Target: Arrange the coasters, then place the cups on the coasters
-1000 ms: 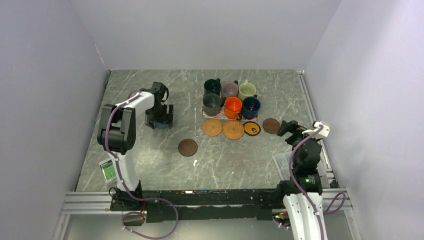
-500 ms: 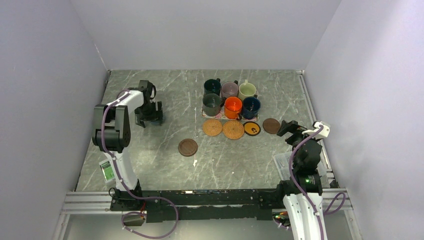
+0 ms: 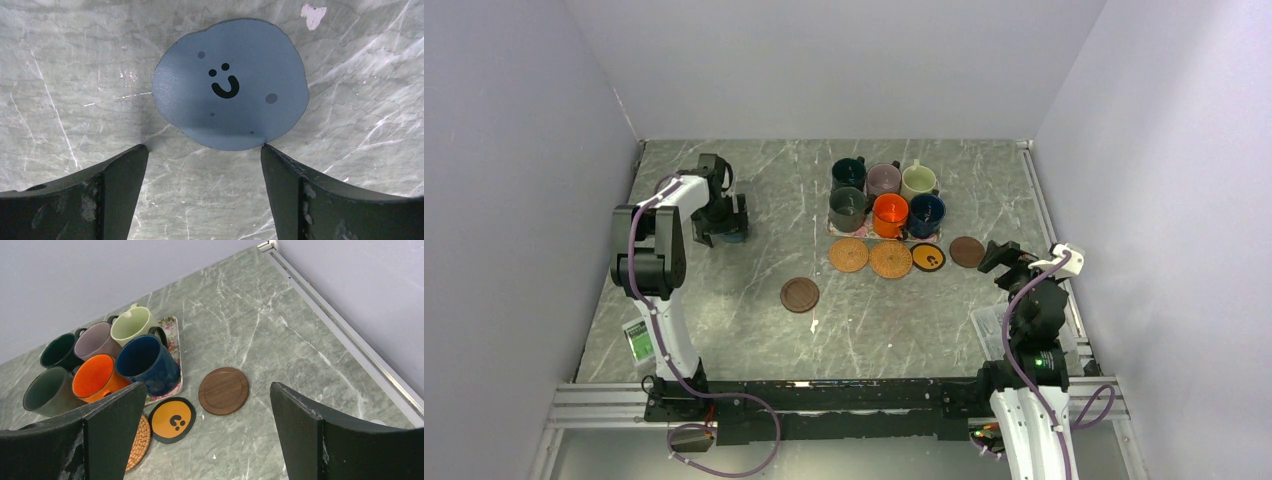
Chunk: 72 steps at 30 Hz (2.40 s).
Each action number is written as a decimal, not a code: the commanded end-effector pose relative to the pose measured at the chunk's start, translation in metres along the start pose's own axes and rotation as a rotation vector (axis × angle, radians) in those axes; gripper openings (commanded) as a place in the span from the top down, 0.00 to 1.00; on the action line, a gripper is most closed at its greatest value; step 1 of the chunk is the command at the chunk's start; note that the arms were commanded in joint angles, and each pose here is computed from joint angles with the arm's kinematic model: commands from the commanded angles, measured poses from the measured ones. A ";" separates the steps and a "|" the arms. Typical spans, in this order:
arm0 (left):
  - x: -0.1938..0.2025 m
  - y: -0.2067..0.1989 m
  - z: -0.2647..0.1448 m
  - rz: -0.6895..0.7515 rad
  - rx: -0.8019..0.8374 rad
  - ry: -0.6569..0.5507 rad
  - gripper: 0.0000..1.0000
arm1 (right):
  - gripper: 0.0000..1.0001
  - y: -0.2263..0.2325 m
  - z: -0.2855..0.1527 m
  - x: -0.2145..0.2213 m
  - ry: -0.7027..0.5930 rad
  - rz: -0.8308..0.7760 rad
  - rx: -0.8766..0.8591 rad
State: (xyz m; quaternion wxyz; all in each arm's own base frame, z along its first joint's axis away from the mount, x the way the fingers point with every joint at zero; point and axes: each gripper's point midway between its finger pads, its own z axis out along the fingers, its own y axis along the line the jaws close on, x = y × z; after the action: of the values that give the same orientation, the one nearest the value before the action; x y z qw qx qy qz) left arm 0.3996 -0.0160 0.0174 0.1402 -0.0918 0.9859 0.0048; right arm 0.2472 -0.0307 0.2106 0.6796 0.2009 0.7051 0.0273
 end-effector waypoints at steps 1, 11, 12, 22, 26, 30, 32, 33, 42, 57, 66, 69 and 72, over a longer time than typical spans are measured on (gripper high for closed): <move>0.010 -0.018 0.025 -0.021 0.092 0.047 0.09 | 0.00 0.007 -0.001 -0.022 -0.056 0.010 -0.017; 0.012 -0.022 0.035 -0.011 0.069 0.053 0.07 | 0.00 0.009 0.001 -0.020 -0.054 0.016 -0.028; 0.010 -0.020 0.036 -0.012 0.057 0.045 0.07 | 0.00 0.009 0.001 -0.019 -0.050 0.015 -0.029; -0.007 0.001 0.038 -0.084 0.010 -0.004 0.09 | 0.00 0.005 -0.002 -0.025 -0.070 0.009 -0.009; -0.014 0.019 0.034 -0.134 -0.002 -0.028 0.09 | 0.00 0.006 -0.001 -0.022 -0.058 0.006 -0.015; -0.015 0.029 0.036 -0.160 -0.003 -0.025 0.09 | 0.00 0.007 0.000 -0.021 -0.050 0.005 -0.016; -0.014 0.028 0.038 -0.162 0.008 -0.015 0.09 | 0.00 0.007 0.000 -0.021 -0.050 0.003 -0.016; -0.014 0.028 0.039 -0.162 0.012 -0.015 0.09 | 0.00 0.006 -0.001 -0.022 -0.051 0.002 -0.016; -0.042 0.016 -0.006 -0.161 0.082 -0.150 0.06 | 0.01 0.025 -0.002 -0.024 -0.046 -0.039 -0.120; -0.049 -0.035 -0.172 0.031 0.223 -0.526 0.06 | 0.19 0.115 -0.008 0.011 0.225 -0.041 -0.572; -0.038 -0.067 -0.191 0.097 0.283 -0.564 0.06 | 0.20 0.182 -0.029 0.072 0.360 -0.128 -0.682; -0.039 -0.063 -0.191 0.085 0.263 -0.568 0.06 | 0.20 0.210 -0.034 0.091 0.390 -0.171 -0.741; -0.038 -0.066 -0.196 0.073 0.289 -0.586 0.06 | 0.21 0.236 -0.042 0.114 0.435 -0.252 -0.781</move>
State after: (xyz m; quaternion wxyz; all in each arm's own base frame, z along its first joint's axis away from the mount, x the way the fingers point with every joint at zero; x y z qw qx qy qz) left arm 0.3911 -0.0790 0.2036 0.4039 -0.0261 0.9096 -0.0944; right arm 0.2444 0.2008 0.1465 0.4891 -0.1514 0.8193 0.2580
